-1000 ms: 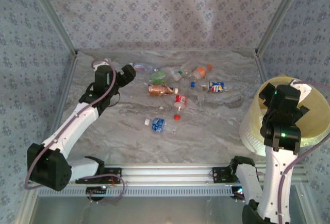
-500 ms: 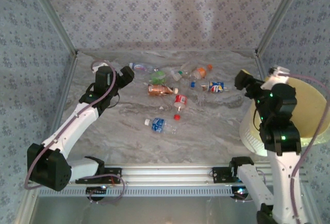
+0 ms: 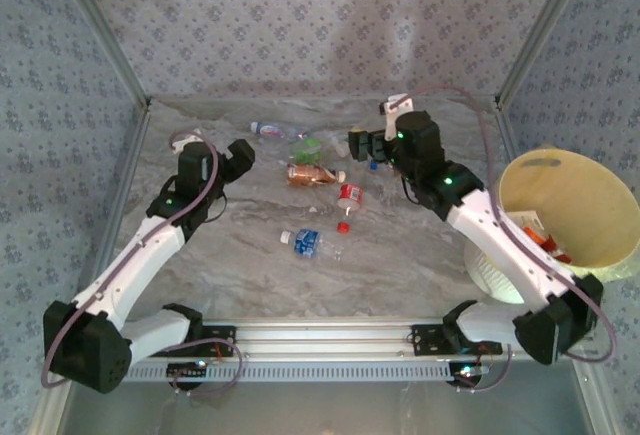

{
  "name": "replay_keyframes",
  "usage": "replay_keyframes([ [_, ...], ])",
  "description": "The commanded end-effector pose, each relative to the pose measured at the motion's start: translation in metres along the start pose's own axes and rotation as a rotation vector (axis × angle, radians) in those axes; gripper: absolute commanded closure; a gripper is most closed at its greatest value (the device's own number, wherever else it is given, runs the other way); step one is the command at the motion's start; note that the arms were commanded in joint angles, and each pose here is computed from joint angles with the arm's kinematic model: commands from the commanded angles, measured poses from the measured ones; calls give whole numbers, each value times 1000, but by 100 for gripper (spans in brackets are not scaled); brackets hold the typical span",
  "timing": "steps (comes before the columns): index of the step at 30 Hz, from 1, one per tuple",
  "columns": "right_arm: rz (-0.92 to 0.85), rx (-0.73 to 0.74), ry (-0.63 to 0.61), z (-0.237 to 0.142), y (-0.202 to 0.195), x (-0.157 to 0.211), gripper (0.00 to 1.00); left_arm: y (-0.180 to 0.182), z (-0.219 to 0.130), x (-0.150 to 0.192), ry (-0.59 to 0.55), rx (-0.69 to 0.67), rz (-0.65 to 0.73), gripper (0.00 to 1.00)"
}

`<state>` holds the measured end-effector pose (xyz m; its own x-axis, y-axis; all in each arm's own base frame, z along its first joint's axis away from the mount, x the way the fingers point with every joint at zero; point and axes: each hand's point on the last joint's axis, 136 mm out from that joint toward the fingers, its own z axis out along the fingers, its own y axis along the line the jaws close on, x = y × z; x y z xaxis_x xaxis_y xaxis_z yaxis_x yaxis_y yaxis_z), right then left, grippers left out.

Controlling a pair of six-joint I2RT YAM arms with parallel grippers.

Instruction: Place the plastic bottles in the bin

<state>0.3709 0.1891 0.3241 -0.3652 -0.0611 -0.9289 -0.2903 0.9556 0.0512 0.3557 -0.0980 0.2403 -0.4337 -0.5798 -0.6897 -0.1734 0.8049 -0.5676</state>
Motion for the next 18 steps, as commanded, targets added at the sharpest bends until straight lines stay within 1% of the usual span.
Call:
replay_keyframes([
  [1,34,4,-6,25,6,-7,0,9,-8,-6,-35,-21,9,2],
  [5,18,32,163,62,2,26,0,16,-13,-2,-32,-37,11,2],
  [7,41,87,240,76,-12,42,0,19,-15,-2,-37,-41,8,2],
  [11,166,168,360,99,-50,78,0,24,-21,-2,-48,-50,8,2],
  [15,226,284,445,108,-89,106,0,30,-26,-3,-59,-63,13,2],
  [18,212,308,496,111,-108,118,0,35,-29,-3,-69,-75,11,2],
])
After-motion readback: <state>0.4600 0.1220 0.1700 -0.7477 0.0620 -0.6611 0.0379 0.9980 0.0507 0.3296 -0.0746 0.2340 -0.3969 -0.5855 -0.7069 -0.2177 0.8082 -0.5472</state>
